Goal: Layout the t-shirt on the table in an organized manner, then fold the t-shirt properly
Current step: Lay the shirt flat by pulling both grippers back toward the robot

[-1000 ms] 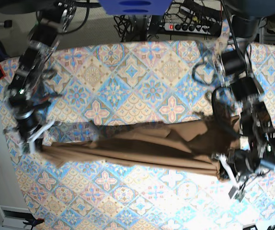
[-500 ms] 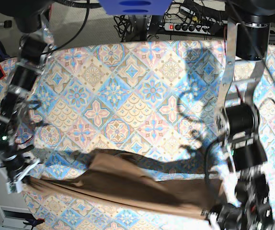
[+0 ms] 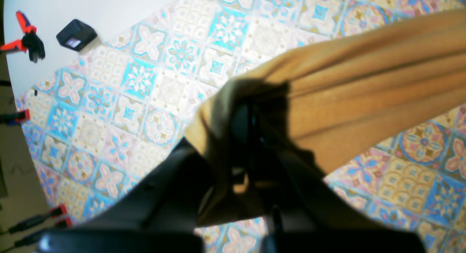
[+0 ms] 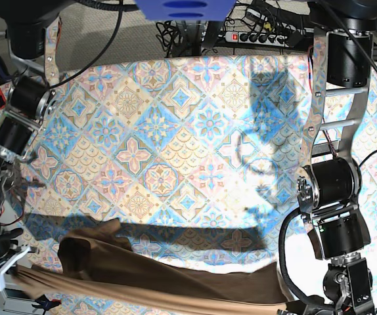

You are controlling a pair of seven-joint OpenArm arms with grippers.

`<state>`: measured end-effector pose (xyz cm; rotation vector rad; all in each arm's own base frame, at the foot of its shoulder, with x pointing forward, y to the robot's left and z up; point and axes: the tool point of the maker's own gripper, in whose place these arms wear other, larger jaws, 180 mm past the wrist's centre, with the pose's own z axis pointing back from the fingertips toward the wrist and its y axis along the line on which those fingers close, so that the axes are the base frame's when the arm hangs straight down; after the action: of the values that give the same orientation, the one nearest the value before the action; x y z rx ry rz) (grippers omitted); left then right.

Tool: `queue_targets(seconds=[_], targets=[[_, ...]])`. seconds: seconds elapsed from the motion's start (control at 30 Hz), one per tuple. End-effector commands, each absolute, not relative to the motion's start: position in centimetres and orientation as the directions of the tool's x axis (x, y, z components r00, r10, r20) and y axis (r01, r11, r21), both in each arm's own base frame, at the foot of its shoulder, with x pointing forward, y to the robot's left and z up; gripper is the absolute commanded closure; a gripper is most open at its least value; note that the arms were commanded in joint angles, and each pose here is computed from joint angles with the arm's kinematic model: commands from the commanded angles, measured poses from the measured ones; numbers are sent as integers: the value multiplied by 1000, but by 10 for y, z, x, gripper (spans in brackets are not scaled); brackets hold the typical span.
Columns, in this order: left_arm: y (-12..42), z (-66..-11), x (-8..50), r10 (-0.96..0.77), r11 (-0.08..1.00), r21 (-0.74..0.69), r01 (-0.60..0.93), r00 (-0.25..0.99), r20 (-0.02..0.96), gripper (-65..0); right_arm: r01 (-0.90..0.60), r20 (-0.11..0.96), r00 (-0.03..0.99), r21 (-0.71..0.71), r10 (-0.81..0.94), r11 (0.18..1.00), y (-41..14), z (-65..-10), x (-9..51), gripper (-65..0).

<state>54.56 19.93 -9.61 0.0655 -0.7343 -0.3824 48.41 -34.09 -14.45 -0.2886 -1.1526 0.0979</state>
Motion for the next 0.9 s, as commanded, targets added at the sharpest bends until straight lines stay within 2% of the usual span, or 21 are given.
queue_targets(seconds=[0.0,0.07,0.17,0.3,0.4,0.53,0.87], targets=[[224,-65,542,-347,938,246,244,644,682,0,135,927,269,-306,263,942,-349,-84,485,0],[232,-75,532,-343,939,269,214,625,701,0,141,924,245,-333,293,933,-345,-77,477,0],[238,-88,510,-371,925,340,167,587,720,0,99,883,344,-373,320,923,-340,-130,456,0],[240,-124,474,-408,904,403,145,579,706,0,49,861,384,-378,332,924,-325,-169,439,0],[233,-169,443,-462,879,426,213,599,654,0,24,858,444,-300,259,954,-309,-227,416,0],[229,-230,400,-498,860,418,292,657,566,0,3,855,482,-219,190,976,-290,-280,391,0],[225,-314,304,-533,836,381,395,751,391,0,-43,818,561,-127,129,991,-255,-356,330,0]])
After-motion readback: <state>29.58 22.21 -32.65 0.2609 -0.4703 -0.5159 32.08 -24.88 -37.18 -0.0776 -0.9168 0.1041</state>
